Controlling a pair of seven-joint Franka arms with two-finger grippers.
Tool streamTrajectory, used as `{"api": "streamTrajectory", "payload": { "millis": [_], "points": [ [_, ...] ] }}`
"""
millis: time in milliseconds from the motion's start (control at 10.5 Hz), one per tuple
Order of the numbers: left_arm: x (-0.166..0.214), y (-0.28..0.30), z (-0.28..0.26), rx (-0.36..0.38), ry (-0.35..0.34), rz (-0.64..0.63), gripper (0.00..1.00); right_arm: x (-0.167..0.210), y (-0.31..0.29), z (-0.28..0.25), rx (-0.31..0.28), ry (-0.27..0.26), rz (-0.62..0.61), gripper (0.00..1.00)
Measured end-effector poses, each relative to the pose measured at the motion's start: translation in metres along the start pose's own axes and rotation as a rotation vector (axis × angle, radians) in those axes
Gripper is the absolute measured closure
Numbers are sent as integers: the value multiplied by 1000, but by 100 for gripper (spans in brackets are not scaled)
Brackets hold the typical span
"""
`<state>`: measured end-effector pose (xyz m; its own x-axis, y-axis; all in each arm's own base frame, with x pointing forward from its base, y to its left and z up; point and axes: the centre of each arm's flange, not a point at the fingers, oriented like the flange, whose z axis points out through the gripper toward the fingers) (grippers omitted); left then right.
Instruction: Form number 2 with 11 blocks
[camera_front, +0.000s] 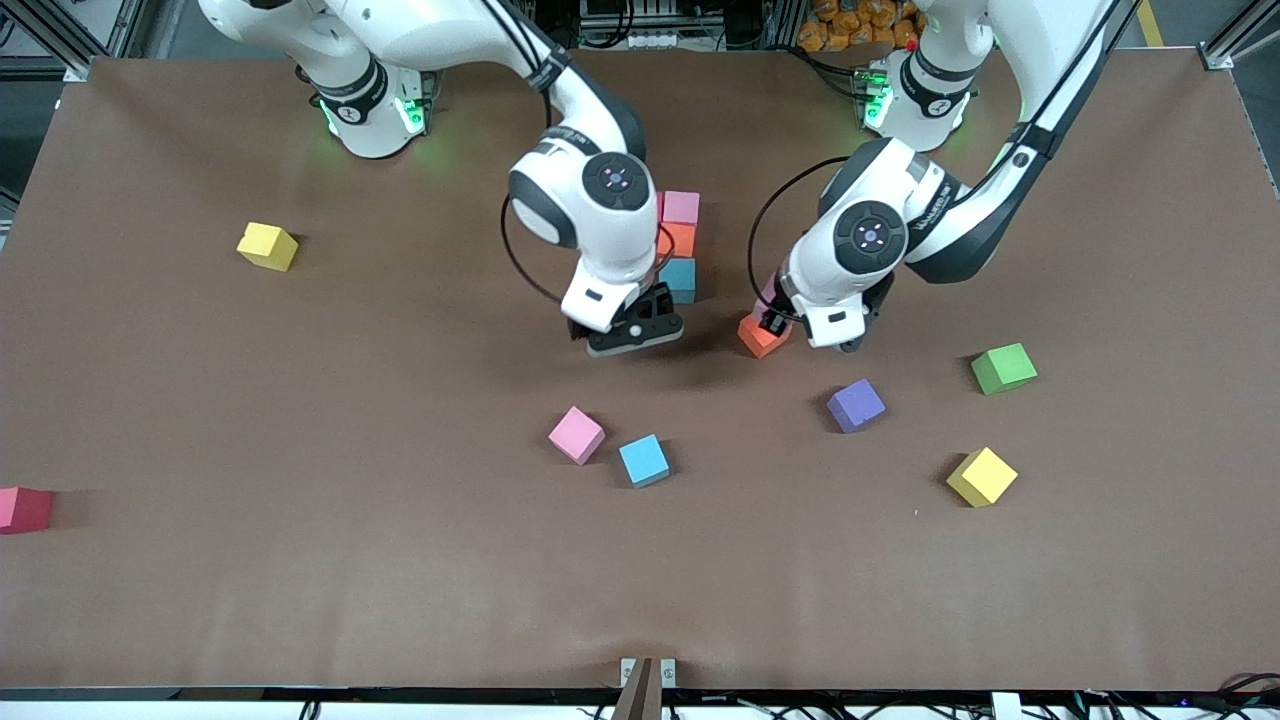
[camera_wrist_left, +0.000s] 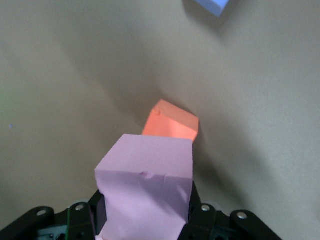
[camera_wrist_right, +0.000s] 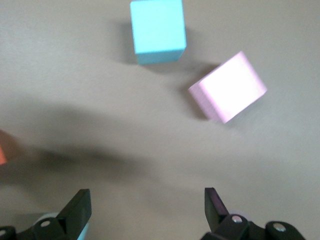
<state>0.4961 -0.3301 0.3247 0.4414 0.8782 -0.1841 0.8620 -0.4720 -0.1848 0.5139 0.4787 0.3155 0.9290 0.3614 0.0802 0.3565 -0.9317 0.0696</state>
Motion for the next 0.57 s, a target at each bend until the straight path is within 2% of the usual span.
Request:
{"api": "streamTrajectory", "payload": {
  "millis": [286, 477, 573],
  "points": [
    [-31, 16, 9, 4, -38, -61, 38, 27, 72, 9, -4, 4, -222, 0],
    [-57, 22, 20, 17, -56, -107, 38, 35, 87, 17, 2, 35, -395, 0],
    [-71, 24, 23, 18, -62, -132, 38, 37, 84, 25, 9, 55, -435, 0]
  ]
}}
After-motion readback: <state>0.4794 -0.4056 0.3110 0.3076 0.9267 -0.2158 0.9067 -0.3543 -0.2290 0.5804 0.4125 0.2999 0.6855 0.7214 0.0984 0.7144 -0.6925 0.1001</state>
